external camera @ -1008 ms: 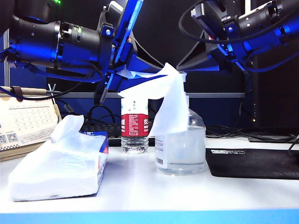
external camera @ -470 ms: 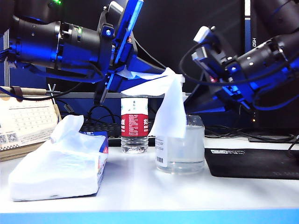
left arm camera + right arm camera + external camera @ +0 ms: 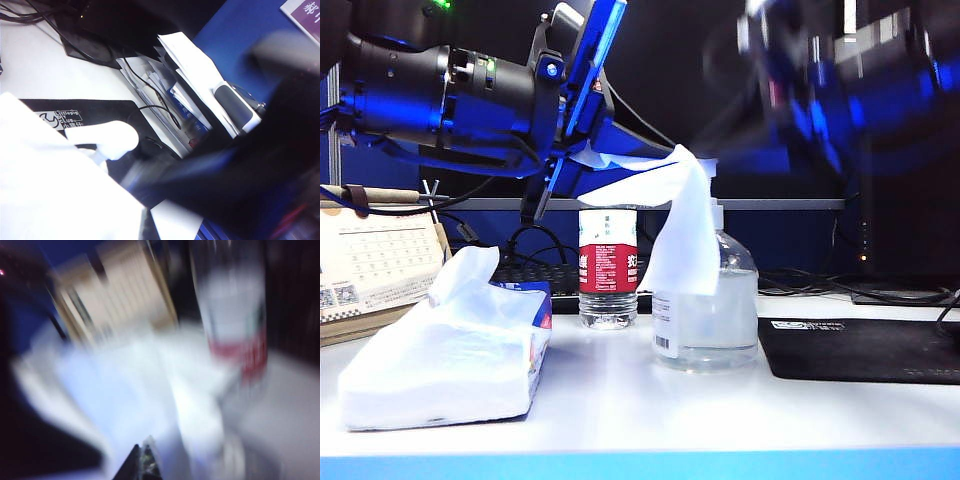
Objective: Pull out a tissue from the tissue dispenser, then press the switch of the alcohol sanitizer bottle to drop some sanitizer on the paper tissue, and finally place the treated tissue on the table.
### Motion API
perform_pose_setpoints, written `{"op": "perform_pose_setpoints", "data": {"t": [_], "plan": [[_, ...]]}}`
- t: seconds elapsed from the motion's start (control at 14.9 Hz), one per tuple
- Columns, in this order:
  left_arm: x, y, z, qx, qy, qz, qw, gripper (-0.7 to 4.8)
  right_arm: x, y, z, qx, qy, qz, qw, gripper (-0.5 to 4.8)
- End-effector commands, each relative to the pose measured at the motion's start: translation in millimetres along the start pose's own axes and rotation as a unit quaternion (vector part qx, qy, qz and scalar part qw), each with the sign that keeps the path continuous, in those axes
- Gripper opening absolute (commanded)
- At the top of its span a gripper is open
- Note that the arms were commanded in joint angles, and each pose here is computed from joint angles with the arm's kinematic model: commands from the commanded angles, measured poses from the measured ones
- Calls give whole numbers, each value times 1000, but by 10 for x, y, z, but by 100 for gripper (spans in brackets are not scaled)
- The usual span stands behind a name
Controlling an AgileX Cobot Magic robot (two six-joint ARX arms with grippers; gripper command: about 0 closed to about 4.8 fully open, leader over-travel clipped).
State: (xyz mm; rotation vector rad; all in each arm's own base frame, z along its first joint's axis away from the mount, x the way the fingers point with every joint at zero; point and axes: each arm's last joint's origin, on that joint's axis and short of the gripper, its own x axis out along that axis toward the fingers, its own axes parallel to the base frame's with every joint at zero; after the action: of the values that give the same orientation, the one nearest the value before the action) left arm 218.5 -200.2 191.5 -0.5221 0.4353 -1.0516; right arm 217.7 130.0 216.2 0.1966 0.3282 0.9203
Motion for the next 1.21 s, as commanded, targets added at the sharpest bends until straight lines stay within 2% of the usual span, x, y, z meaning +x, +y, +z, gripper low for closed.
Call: {"op": "perform_pose_setpoints", "data": {"t": [0.07, 0.6, 0.94, 1.01, 1.21], "plan": [[4, -17, 28, 4, -7, -6, 1000, -5, 8, 33, 181, -18, -33, -8, 999, -5], [4, -18, 27, 2, -6, -8, 1000, -5, 102, -62, 118, -34, -20, -60, 997, -5], [4, -18, 28, -2, -6, -8, 1000, -5, 102, -74, 170, -39, -27, -64, 997, -5], [4, -18, 28, -2, -6, -8, 1000, -5, 102, -77, 158, -36, -21, -66, 997, -5], [4, -18, 28, -2, -6, -8, 1000, -5, 158, -145, -48, -4, 54, -78, 995, -5]]}}
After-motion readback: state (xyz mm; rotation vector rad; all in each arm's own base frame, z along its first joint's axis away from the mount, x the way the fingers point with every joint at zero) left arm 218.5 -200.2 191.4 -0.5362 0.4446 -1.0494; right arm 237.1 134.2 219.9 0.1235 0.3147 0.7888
